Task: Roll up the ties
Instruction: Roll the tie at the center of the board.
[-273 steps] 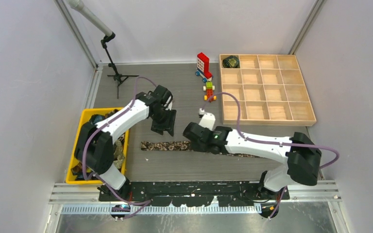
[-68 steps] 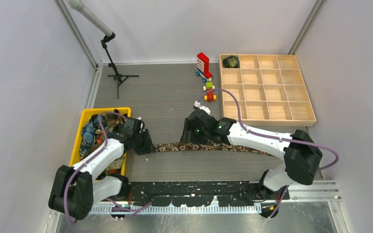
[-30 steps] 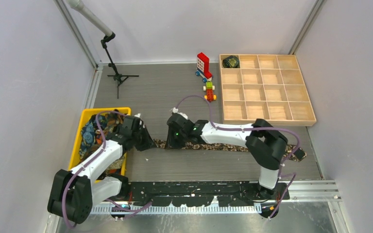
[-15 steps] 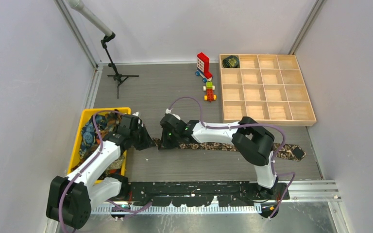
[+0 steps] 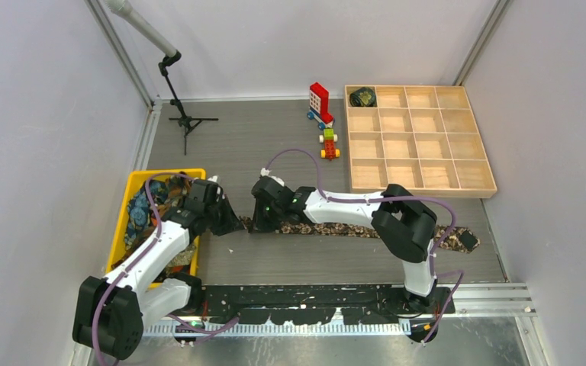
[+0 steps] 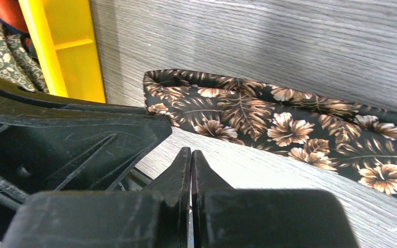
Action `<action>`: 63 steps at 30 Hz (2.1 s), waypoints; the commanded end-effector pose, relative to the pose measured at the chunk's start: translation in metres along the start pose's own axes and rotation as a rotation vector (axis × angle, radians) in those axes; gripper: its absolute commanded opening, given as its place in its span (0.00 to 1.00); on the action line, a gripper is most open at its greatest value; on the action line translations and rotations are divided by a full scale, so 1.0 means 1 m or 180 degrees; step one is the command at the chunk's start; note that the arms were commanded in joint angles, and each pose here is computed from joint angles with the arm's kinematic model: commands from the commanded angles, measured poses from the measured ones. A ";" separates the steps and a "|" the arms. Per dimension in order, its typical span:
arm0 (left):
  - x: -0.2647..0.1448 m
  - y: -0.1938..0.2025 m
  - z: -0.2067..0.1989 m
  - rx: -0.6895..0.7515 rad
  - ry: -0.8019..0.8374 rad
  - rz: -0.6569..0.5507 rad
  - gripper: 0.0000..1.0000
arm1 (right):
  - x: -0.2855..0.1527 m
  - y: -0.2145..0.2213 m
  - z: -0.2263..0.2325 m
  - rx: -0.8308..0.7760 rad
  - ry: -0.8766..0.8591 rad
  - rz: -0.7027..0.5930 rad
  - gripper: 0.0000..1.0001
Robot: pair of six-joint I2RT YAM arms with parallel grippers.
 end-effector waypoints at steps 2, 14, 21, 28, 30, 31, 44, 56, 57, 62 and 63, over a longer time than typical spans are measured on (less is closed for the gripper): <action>-0.005 -0.007 -0.008 0.0014 0.0041 -0.0092 0.00 | -0.019 -0.014 0.017 -0.0049 -0.0008 -0.0205 0.04; -0.010 -0.008 -0.010 0.0028 0.0060 -0.0116 0.00 | -0.003 -0.021 0.013 -0.0124 0.0303 -0.0214 0.02; -0.013 -0.009 -0.011 0.0032 0.0066 -0.0136 0.00 | 0.005 -0.018 0.007 -0.0135 0.0415 -0.0163 0.01; -0.015 -0.010 -0.014 0.0009 0.0114 -0.0122 0.00 | 0.015 -0.017 0.004 -0.0158 0.0462 -0.0128 0.01; -0.016 -0.010 -0.016 0.0008 0.0127 -0.0118 0.00 | 0.017 -0.017 0.003 -0.0165 0.0465 -0.0117 0.01; -0.017 -0.010 -0.017 0.0007 0.0134 -0.0118 0.00 | 0.018 -0.017 0.003 -0.0171 0.0467 -0.0110 0.01; -0.024 -0.012 -0.021 0.0012 0.0153 -0.0103 0.00 | 0.030 -0.022 0.012 -0.0232 0.0152 -0.0087 0.01; -0.032 -0.013 -0.020 0.0068 0.0005 -0.0138 0.00 | 0.035 -0.033 0.018 -0.0306 -0.0221 -0.0199 0.00; -0.032 -0.014 -0.020 0.0067 0.0001 -0.0136 0.00 | 0.035 -0.032 0.017 -0.0308 -0.0239 -0.0203 0.00; -0.031 -0.014 -0.019 0.0074 -0.0042 -0.0138 0.00 | 0.036 -0.034 0.014 -0.0305 -0.0269 -0.0216 0.01; -0.032 -0.015 -0.019 0.0078 -0.0055 -0.0148 0.00 | 0.037 -0.034 0.014 -0.0304 -0.0271 -0.0200 0.01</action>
Point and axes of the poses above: each gripper's point midway between its finger pads, its own x axis out along the fingers, its own z axis along the line the jaws close on, y = z × x, the point moved 10 cm from there along -x, back along the fingers, and after that the axes turned 12 degrees about -x, right-handed, at the moved point
